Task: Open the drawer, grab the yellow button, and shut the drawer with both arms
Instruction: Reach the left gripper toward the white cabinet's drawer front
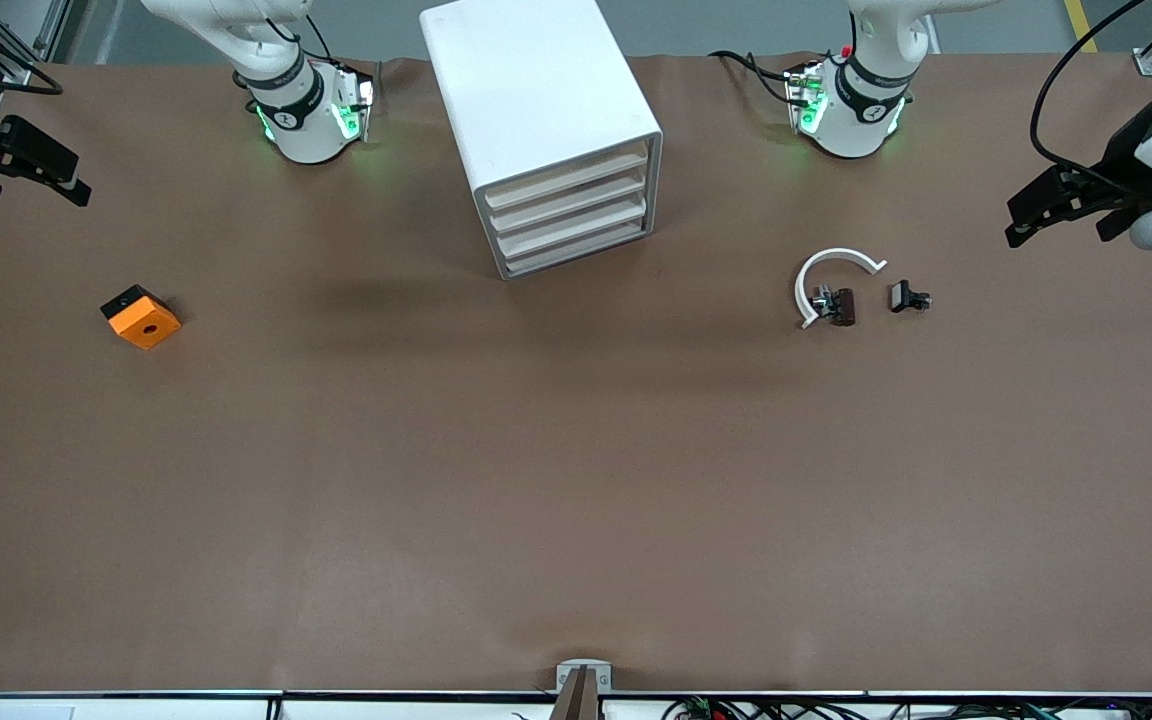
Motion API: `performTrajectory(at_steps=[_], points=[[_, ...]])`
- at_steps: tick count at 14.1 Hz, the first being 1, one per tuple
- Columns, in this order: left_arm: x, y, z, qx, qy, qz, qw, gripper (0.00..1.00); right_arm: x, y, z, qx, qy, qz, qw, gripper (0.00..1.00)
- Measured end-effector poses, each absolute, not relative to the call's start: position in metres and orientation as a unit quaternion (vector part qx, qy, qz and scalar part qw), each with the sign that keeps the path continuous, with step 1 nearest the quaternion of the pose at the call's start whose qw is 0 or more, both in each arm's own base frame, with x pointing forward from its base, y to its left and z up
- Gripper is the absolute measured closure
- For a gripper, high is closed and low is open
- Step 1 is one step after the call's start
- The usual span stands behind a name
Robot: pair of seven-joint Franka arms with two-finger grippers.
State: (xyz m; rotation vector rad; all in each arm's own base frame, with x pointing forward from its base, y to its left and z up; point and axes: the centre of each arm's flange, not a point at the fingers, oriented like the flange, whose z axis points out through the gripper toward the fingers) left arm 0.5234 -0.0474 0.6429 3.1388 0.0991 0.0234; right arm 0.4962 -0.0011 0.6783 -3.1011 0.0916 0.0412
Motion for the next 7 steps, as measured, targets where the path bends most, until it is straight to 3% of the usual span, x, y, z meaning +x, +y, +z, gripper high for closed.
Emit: performTrajectory(at_steps=[7], points=[[0.539, -0.045, 0.628, 0.999, 0.031, -0.007, 0.003, 0.0, 0.496, 0.0, 0.678, -0.999, 0.029, 0.014, 0.019, 0.0]])
